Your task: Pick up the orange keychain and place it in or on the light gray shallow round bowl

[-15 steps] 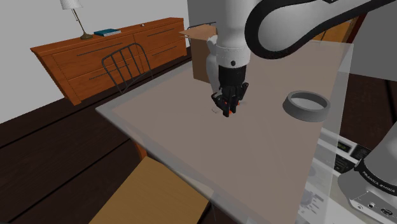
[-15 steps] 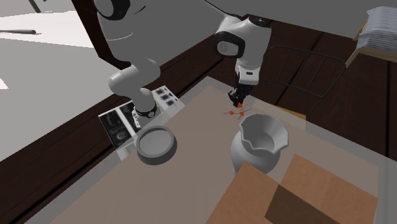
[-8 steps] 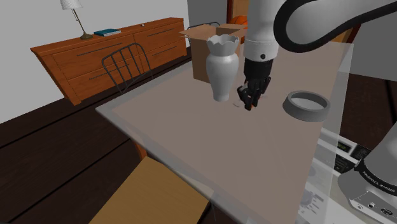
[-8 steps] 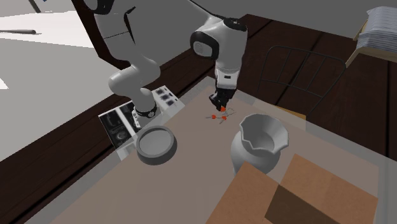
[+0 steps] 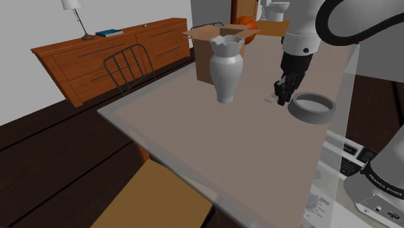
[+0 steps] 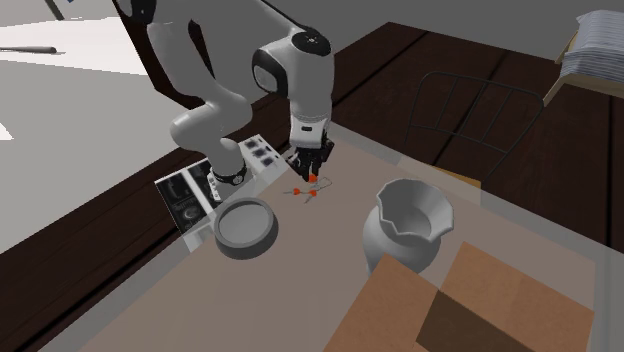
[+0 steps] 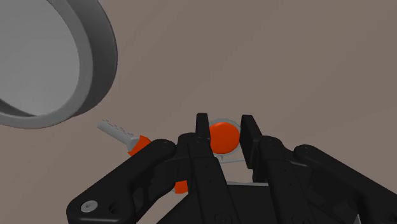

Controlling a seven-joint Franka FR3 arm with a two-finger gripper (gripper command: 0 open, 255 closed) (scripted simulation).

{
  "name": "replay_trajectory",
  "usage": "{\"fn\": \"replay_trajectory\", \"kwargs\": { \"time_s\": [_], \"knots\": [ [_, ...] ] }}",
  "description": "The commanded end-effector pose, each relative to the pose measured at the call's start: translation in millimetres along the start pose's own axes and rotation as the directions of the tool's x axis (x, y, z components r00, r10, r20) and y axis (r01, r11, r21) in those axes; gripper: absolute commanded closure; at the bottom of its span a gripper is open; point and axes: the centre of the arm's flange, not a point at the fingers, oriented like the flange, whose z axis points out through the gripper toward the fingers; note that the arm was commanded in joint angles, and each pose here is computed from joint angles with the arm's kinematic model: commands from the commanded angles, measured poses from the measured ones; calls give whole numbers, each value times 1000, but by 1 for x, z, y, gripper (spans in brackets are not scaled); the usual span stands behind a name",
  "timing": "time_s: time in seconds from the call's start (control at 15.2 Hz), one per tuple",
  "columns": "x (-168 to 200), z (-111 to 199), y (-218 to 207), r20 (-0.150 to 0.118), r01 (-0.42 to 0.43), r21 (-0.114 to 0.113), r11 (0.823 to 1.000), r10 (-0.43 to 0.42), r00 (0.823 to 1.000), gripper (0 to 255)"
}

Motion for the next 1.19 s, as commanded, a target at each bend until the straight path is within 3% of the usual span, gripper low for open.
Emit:
{"fn": "replay_trajectory", "kwargs": {
  "time_s": [0.0,0.79,1.12],
  "knots": [
    [-9,0,24,0,2,1,1000,-2,1000,255],
    [-68,-2,178,0,2,1,1000,-2,1000,255],
    [-67,24,178,0,2,1,1000,-2,1000,255]
  ]
}}
